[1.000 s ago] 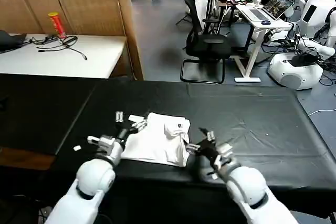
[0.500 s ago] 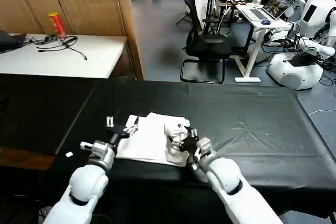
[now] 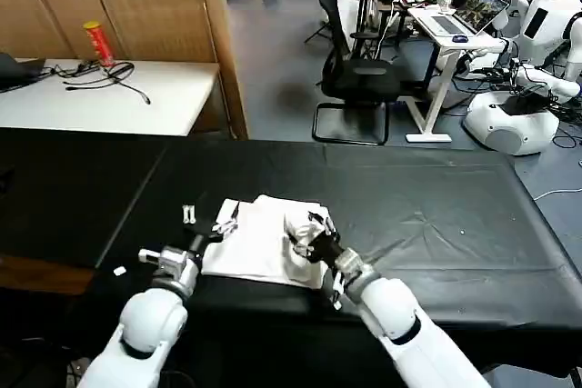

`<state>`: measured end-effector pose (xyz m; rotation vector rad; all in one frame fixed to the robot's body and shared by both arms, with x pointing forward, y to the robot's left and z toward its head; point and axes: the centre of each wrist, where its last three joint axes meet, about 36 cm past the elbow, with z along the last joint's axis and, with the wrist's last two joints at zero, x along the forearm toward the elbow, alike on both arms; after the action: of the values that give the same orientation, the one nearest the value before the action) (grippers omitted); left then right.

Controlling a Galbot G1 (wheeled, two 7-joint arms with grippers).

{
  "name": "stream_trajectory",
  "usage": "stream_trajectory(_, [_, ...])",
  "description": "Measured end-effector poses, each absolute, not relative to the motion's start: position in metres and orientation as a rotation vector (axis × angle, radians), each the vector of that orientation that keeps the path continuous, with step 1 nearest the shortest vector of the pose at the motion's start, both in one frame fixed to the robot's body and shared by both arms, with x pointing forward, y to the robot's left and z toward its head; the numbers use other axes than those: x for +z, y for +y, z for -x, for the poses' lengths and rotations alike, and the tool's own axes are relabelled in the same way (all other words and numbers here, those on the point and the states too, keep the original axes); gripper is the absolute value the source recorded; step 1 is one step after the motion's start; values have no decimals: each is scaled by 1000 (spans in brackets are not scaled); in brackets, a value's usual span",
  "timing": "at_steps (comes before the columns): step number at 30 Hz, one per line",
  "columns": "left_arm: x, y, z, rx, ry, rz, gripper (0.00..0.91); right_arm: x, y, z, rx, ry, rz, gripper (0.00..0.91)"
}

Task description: Fold and organize the clothes.

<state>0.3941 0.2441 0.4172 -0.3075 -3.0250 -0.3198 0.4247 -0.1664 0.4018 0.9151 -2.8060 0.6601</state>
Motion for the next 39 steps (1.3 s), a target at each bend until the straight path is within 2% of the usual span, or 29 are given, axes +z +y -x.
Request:
stream_trajectory(2, [418,243,-394,-316,-3025,308,878,399,-169,-426,691,-2803,-913,341])
stream_trajectory(3, [418,243,-394,-313,-3026,308,878,398,-169,-426,700,-2802,-913,293])
stream_trajectory(4, [418,242,-393,-311,-3026,307,878,398,-170,-426,705,-2802,-913,156])
stream_trajectory(5, [418,242,-393,-310,-3027,308,878,397,-170,-426,709,-2804,-913,117])
stream_trajectory(7, [417,241,-392,-311,-3025,307,878,396,-171,-426,708,-2808,-903,88])
stream_trajectory(16, [414,239,-389,-295,-3023,302,878,389,-183,-429,516,-2804,-700,98])
stream_trajectory(17, [414,239,-390,-293,-3023,300,878,389,-185,-428,492,-2800,-682,312])
stream_trajectory(18, [412,239,-390,-290,-3022,298,878,389,-187,-428,461,-2793,-661,878])
stream_trajectory(26, [401,241,-392,-170,-3000,322,878,400,-201,-427,179,-2795,-528,878])
stream_trajectory(39, [376,262,-397,162,-2921,354,878,429,-235,-407,61,-2861,-458,878])
